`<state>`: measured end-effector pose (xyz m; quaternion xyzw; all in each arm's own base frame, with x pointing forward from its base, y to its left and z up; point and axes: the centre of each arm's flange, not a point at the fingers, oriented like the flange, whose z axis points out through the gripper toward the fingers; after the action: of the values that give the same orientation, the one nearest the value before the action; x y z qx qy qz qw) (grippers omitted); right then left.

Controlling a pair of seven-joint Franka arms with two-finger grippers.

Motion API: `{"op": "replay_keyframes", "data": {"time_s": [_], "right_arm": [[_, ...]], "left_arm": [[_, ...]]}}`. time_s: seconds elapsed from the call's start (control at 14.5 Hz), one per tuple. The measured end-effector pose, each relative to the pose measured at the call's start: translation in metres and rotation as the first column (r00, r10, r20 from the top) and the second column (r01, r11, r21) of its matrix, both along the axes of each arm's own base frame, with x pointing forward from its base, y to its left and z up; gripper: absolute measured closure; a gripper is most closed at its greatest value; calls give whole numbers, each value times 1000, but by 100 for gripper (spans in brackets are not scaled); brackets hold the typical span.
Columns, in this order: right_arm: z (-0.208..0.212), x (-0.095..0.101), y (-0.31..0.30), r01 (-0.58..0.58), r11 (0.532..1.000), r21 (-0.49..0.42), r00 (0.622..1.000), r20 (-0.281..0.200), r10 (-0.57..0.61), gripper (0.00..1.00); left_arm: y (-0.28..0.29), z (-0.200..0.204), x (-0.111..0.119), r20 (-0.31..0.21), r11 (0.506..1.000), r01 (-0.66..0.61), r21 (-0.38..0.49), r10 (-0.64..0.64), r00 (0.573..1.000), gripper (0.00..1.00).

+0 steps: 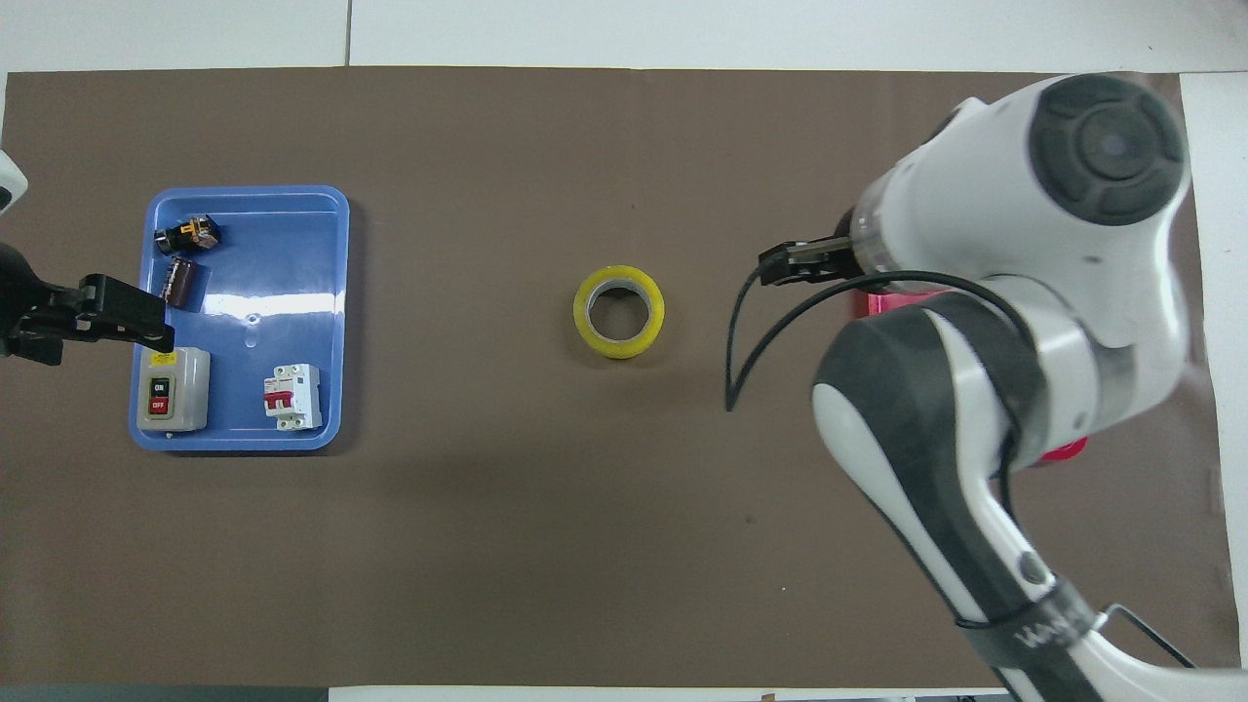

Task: Place and move tape with both arms
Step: 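Grasp the yellow tape roll on the table with the right gripper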

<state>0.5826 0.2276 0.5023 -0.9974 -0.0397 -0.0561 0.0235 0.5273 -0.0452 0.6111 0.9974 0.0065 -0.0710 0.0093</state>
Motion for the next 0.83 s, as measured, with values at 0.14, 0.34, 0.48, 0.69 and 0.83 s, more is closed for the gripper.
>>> {"op": "replay_keyframes", "data": {"time_s": [0.14,0.34,0.48,0.69,0.83], "right_arm": [[-52,10,41,20,1000,11,1000,13,-20,0],[-127,9,102,35,999,2,998,53,-35,0],[-168,8,122,27,1000,-7,998,64,-27,0],[-188,13,120,29,1000,-3,996,79,-29,0],[-193,11,120,25,1000,-5,997,77,-25,0]], "left_arm": [[-1,6,-2,19,1000,2,-2,-2,1000,0],[-5,10,-1,43,1000,10,-3,-10,999,0],[-5,9,-1,43,1000,12,-2,-11,999,0],[-1,9,-1,41,1000,4,-1,-4,999,0],[5,9,0,41,1000,-6,-1,6,999,0]]}}
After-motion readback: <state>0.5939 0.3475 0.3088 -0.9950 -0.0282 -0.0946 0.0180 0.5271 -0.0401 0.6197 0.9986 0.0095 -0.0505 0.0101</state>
